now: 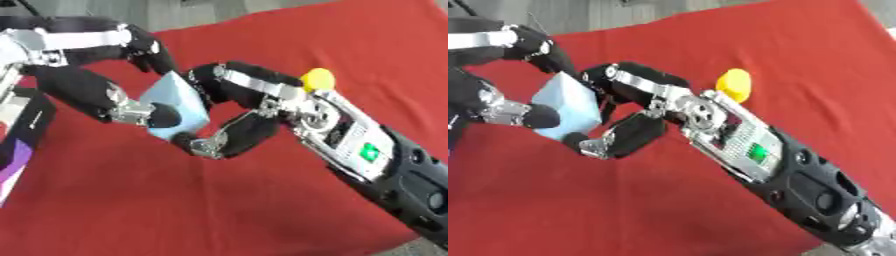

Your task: Pick up the objects with one hand, pass them to the other hand, and then place them into the box on the other side of the table.

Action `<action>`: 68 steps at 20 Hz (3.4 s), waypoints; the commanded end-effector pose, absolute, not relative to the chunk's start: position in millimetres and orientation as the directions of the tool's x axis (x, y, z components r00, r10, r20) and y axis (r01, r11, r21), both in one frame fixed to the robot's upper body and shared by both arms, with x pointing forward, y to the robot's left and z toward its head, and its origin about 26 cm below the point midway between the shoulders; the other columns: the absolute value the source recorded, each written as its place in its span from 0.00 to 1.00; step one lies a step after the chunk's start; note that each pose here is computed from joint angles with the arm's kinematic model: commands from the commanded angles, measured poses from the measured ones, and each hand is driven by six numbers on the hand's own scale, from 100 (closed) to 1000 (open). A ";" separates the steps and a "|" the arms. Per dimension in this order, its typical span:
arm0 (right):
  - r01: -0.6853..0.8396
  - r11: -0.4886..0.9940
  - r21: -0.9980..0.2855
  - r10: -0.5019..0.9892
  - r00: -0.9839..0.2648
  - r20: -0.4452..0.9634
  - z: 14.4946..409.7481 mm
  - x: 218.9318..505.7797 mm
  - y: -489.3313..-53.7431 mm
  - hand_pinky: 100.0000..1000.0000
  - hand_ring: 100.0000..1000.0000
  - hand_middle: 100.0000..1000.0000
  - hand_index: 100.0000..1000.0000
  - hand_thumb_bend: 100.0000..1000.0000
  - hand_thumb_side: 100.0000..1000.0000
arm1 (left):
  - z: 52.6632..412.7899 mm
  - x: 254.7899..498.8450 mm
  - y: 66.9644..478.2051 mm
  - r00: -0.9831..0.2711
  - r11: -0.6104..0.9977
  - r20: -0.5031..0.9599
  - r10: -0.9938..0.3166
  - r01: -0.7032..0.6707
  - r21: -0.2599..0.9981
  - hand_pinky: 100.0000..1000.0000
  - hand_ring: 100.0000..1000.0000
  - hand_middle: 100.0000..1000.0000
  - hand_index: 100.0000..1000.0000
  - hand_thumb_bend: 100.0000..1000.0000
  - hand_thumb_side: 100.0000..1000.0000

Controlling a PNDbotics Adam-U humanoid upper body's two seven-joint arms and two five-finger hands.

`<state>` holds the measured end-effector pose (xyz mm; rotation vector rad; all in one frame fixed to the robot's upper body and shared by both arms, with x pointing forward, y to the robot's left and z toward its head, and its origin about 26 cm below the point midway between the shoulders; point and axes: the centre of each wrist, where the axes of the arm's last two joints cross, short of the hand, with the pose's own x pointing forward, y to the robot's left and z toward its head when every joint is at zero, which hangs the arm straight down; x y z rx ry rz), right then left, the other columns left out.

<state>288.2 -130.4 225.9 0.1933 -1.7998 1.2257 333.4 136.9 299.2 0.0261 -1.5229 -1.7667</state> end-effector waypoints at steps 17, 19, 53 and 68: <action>-0.550 0.388 -0.740 0.425 -0.606 0.673 240.9 289.9 -135.6 0.47 0.53 0.37 0.55 0.00 0.06 | 303.3 336.1 136.1 -0.614 0.005 0.520 -0.595 0.643 0.766 0.88 0.83 0.75 0.76 0.00 0.49; -0.541 0.390 -0.746 0.427 -0.612 0.666 241.3 290.1 -136.1 0.47 0.53 0.37 0.55 0.00 0.06 | 303.8 335.6 135.9 -0.611 0.008 0.517 -0.599 0.641 0.767 0.88 0.83 0.75 0.77 0.00 0.44; -0.497 0.369 -0.785 0.467 -0.631 0.619 244.4 291.2 -138.9 0.49 0.53 0.38 0.55 0.00 0.03 | 300.7 333.8 134.6 -0.748 -0.090 0.415 -0.518 0.529 0.844 0.86 0.83 0.74 0.77 0.59 0.68; -0.505 0.363 -0.783 0.501 -0.603 0.621 249.0 290.9 -136.1 0.51 0.54 0.39 0.55 0.00 0.02 | 302.7 347.1 147.6 -0.715 -0.080 0.393 -0.579 0.529 0.845 0.86 0.82 0.73 0.76 0.61 0.82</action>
